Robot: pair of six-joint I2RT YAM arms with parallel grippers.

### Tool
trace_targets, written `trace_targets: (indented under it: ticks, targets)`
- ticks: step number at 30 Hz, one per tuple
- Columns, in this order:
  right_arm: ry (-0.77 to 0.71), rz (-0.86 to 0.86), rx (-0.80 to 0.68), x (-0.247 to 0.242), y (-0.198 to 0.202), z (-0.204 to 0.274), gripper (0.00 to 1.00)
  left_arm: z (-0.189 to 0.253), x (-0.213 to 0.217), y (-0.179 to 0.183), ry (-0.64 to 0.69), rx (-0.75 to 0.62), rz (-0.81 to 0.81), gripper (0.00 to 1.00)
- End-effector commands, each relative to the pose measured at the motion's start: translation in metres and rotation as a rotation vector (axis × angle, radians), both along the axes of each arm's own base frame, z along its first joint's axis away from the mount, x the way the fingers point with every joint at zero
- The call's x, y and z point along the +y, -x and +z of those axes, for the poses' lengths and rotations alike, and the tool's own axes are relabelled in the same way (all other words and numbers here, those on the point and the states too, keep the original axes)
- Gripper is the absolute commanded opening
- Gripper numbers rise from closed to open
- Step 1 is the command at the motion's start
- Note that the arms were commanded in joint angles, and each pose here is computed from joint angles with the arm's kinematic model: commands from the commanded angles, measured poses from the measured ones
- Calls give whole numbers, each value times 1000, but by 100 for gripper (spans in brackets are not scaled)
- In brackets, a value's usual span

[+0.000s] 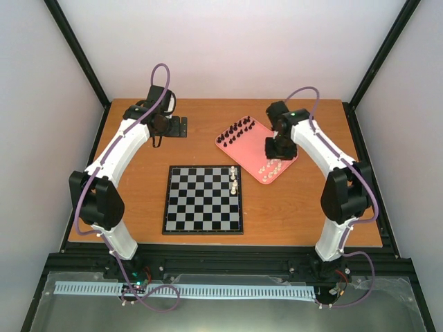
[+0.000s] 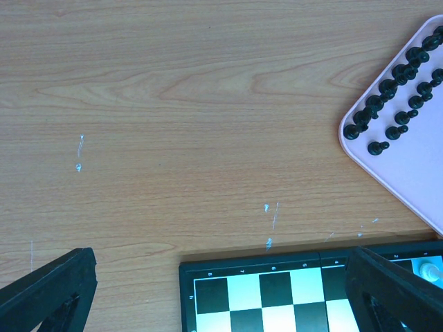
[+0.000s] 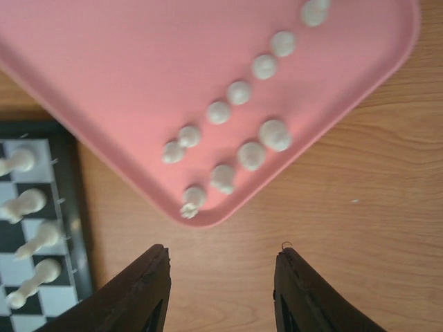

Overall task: Set up the chess pieces on the board
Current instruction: Pick up the chess piece from the storage box.

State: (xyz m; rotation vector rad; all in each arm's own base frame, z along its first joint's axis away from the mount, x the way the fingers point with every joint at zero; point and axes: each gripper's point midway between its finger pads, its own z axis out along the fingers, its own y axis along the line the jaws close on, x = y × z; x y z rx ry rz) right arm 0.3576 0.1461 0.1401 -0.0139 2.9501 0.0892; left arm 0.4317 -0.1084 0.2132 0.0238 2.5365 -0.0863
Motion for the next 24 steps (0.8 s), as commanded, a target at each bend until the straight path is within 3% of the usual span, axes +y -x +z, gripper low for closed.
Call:
trace_targets:
  ticks: [1,4,9,24]
  targets:
    - [-12,-36,27,-20,-14,-19,46,27,0,2,4,-54,-15,100]
    - [-21,-64,58,-32,-19,-32,40,26,1,2,-3,-51,-13,100]
    - [-43,-77,96,-37,-21,-49,39,22,2,3,-5,-41,-8,100]
    - [-46,-146,146,-49,-30,-85,46,13,1,-1,-12,-25,-12,100]
